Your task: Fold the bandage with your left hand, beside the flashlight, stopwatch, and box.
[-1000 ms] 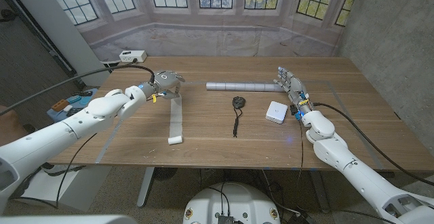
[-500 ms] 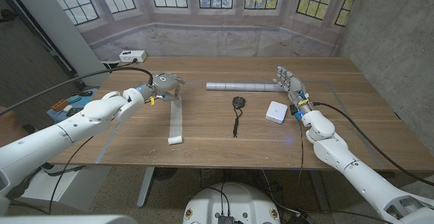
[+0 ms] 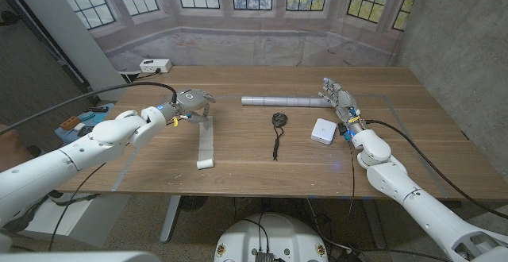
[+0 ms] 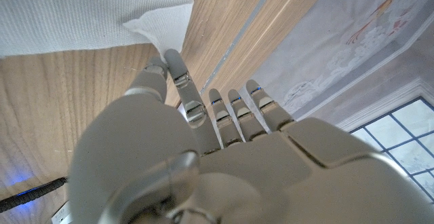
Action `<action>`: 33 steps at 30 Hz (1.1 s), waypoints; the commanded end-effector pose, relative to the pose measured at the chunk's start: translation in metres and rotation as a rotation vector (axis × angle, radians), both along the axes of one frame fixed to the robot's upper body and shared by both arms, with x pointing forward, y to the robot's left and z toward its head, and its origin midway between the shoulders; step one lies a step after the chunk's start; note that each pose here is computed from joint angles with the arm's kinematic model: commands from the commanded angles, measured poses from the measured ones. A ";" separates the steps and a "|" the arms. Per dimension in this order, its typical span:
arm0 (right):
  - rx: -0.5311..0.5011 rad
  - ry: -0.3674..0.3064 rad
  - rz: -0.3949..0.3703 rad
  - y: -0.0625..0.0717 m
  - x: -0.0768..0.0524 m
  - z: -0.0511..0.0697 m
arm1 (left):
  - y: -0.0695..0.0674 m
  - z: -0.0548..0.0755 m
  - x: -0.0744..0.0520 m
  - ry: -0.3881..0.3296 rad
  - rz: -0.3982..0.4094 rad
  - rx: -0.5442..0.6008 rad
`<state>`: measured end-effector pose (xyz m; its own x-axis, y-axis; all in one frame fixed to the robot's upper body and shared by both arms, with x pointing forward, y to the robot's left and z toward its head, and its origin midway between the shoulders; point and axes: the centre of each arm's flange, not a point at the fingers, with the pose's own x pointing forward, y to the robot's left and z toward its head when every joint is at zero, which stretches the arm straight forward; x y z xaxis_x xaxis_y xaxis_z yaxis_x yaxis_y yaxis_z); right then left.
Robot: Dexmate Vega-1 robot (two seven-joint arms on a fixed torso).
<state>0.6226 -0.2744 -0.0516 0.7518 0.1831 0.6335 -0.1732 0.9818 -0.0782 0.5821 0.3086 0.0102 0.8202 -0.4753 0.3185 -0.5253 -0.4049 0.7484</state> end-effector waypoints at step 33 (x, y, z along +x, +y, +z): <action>-0.049 -0.018 -0.015 -0.003 -0.003 0.015 | -0.021 -0.020 -0.028 0.083 -0.066 0.031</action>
